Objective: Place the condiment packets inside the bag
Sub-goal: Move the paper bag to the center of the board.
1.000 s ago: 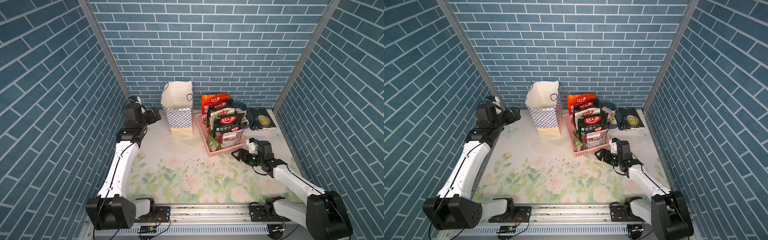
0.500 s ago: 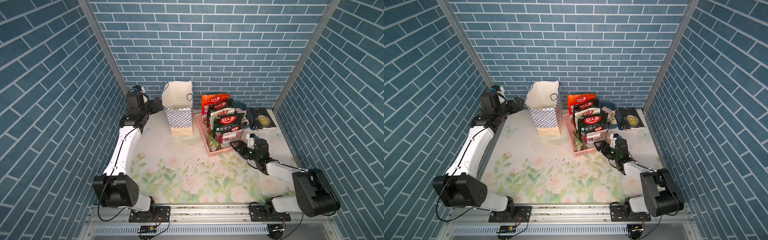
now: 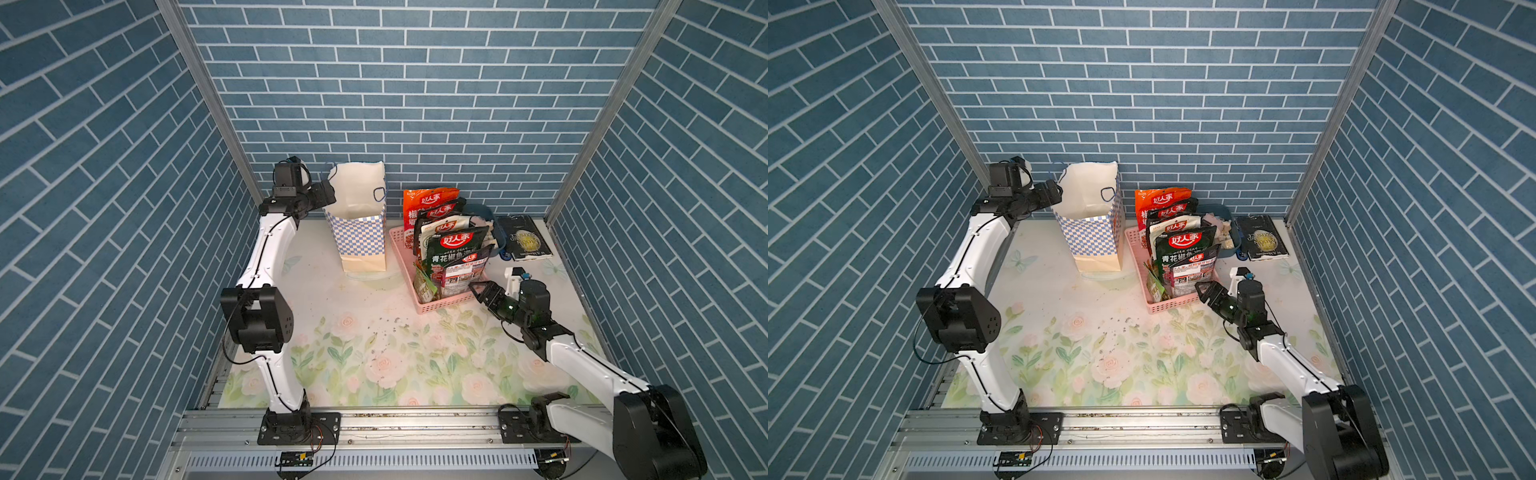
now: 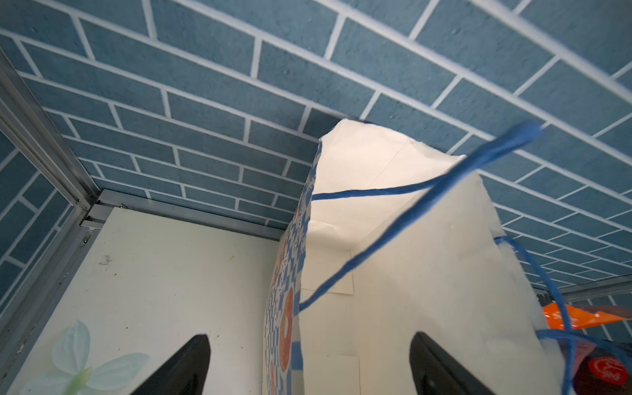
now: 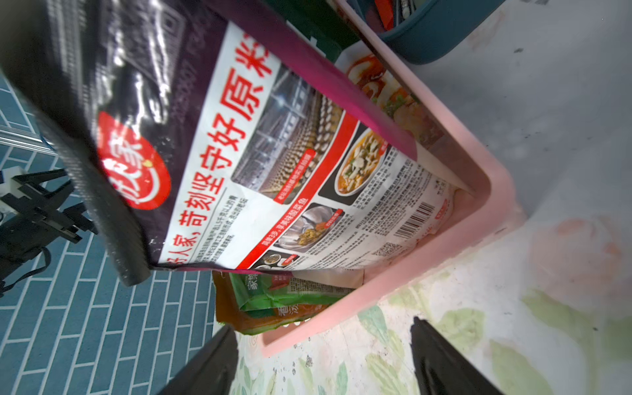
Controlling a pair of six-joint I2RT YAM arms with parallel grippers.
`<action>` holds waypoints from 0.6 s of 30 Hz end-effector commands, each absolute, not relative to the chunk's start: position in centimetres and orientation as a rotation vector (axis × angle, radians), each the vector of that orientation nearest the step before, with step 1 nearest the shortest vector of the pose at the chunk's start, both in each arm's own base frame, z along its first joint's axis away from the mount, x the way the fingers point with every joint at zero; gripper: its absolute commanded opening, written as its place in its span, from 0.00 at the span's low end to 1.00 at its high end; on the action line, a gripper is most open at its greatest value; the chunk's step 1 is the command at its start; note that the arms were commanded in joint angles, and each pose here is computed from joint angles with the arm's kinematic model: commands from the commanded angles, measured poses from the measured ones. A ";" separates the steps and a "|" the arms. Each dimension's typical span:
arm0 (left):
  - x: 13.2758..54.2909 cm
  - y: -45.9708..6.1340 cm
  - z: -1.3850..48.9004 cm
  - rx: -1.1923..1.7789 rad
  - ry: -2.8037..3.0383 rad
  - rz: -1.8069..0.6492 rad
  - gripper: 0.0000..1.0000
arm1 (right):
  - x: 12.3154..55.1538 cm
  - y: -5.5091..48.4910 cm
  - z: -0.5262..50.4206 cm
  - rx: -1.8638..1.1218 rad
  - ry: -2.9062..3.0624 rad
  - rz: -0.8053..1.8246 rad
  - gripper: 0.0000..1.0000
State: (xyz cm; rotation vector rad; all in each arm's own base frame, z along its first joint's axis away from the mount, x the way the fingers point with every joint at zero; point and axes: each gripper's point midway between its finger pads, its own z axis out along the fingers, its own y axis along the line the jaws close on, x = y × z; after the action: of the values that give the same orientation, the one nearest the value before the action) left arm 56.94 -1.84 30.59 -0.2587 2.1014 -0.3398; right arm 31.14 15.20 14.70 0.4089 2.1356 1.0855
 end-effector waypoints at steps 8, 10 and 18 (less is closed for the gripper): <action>58.9 -1.7 28.6 -0.222 2.181 -0.287 0.63 | 29.4 13.9 14.8 0.449 2.165 1.010 0.81; 59.0 -1.8 28.8 -0.213 2.177 -0.289 0.55 | 29.2 13.5 14.8 0.458 2.165 0.992 0.81; 59.2 -2.7 28.9 -0.180 2.163 -0.346 0.38 | 28.7 13.2 14.4 0.473 2.176 0.975 0.79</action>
State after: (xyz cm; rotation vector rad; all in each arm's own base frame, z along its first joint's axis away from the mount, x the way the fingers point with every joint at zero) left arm 59.24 -1.94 28.37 -0.2094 2.1707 -0.3121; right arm 29.11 13.61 15.31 0.4646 2.1510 1.0149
